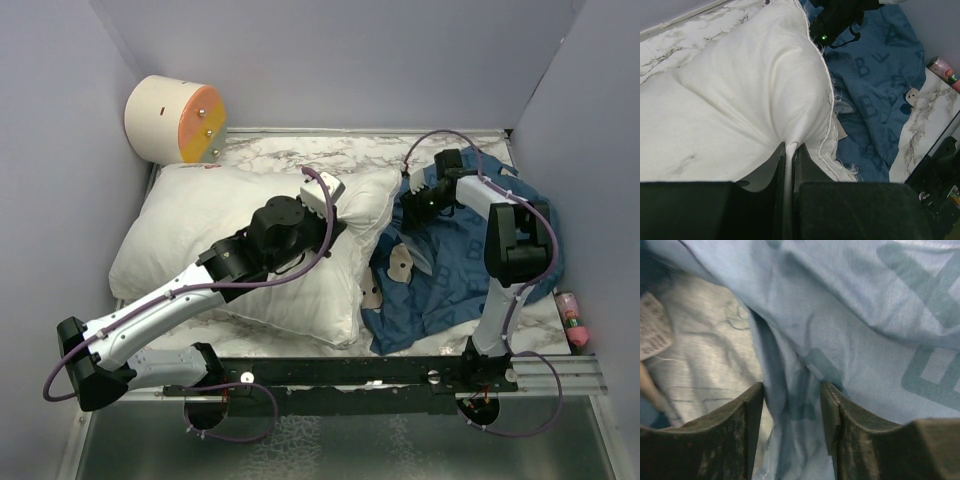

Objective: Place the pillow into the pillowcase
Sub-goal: Pick up the pillowcase from the center of the board.

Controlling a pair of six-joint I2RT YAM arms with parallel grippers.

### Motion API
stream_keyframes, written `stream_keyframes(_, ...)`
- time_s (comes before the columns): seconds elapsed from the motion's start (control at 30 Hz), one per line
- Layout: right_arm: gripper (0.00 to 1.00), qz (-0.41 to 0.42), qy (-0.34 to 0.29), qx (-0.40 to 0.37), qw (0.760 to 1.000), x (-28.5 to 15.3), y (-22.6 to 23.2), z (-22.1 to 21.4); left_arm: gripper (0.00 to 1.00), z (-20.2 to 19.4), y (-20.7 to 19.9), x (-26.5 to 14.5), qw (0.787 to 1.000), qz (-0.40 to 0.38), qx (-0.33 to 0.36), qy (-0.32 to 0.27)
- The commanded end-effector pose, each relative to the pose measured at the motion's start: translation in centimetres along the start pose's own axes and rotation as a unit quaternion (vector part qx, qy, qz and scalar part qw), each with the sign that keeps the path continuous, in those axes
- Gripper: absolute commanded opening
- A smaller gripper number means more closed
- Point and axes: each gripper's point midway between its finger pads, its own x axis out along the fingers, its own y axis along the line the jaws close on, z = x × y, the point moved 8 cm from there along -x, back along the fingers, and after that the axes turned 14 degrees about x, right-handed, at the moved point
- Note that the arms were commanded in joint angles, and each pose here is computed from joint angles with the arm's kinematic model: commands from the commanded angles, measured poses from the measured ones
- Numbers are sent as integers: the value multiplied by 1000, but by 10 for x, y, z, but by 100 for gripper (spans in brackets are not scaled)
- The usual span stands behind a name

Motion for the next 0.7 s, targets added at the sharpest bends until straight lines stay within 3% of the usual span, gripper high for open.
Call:
stream_keyframes(0.0,41,-45,29,4,999,6,-11,-4,0,29,-3,-1,997,-19,-21,-73)
stream_keyframes(0.07,34,-43,26,4,999,5,-10,-3,0,29,-3,-1,997,-20,-22,-72)
stream_keyframes(0.2,7,-41,-1,-7,999,-8,-3,10,0,29,-5,0,997,-26,-23,-70)
stream_keyframes(0.27,1,-53,-37,-19,998,-24,3,22,0,30,-6,1,997,-31,-25,-70)
stream_keyframes(0.5,1,-55,-202,-32,977,-101,27,58,0,25,-16,18,996,-67,-30,-53)
stream_keyframes(0.67,2,-63,-241,-11,968,-112,22,57,0,17,-25,39,995,-94,-27,-32)
